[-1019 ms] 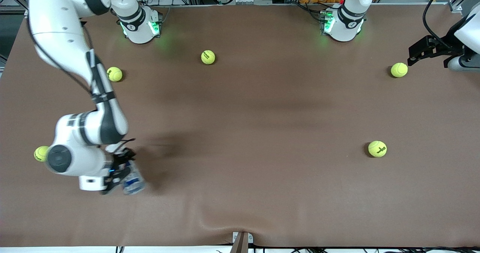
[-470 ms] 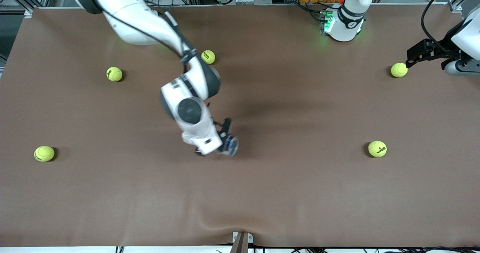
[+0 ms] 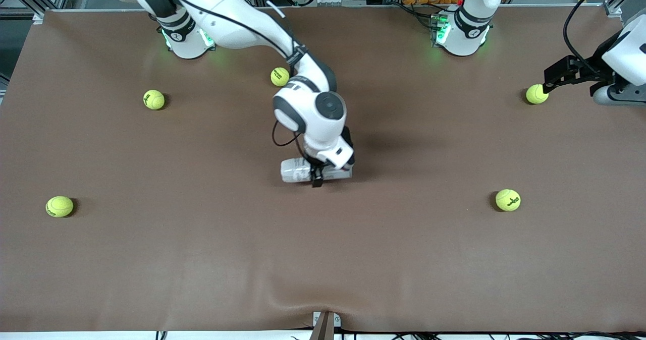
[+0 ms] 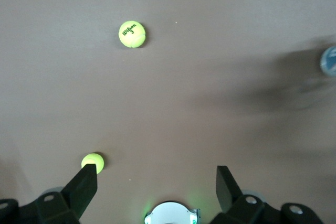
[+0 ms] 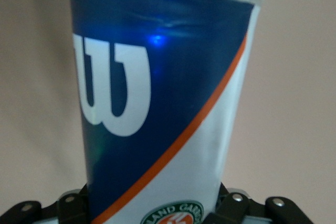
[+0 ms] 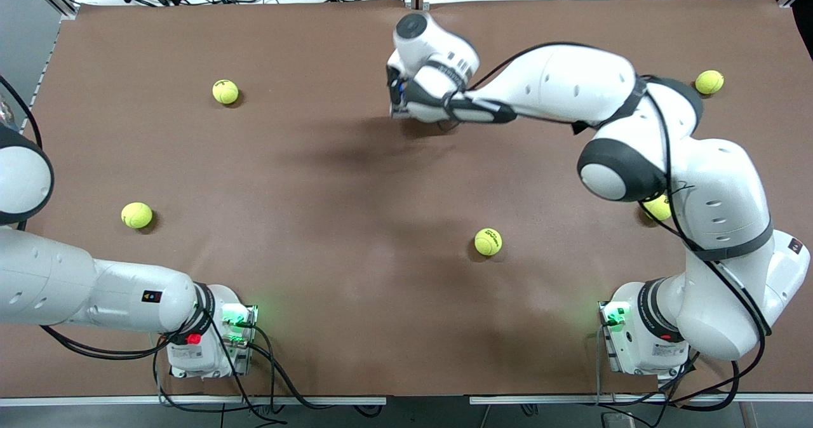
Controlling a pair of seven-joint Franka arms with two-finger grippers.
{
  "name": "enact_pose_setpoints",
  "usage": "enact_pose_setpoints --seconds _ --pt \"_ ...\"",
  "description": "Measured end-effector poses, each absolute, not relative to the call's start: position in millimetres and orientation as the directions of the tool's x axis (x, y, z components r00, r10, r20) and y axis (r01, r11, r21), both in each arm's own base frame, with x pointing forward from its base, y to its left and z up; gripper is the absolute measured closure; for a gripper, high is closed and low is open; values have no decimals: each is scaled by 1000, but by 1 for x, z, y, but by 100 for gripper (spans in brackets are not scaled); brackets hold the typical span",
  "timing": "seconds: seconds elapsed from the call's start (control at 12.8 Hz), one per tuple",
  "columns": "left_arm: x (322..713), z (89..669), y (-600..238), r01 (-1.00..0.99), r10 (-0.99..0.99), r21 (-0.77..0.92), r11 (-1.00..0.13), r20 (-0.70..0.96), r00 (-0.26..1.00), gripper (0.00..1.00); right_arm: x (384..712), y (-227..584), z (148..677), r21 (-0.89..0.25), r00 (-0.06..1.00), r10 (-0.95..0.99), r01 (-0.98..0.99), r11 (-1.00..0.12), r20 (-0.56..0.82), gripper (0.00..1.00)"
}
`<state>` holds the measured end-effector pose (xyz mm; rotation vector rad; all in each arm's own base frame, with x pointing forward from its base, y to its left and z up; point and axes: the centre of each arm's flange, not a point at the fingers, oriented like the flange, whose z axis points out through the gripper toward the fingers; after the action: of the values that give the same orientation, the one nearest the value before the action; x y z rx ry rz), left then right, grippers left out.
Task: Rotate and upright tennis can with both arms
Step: 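Carry the can toward the table middle with the right gripper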
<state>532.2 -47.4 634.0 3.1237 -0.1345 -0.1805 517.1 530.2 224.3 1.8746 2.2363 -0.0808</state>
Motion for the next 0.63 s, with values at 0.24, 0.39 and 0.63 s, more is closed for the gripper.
enact_pose_setpoints --seconds 0.24,0.39,0.63 --pt "544 609 -52 -82 -89 51 -995 -161 983 0 495 549 195 120 -190 954 967 222 -233 21" --pt "551 595 -54 -80 -90 60 -995 -187 978 0 499 546 192 129 -178 955 969 212 -236 9" --pt "557 578 -58 -90 -110 100 -991 -220 969 0 505 547 202 149 -166 960 968 202 -224 0"
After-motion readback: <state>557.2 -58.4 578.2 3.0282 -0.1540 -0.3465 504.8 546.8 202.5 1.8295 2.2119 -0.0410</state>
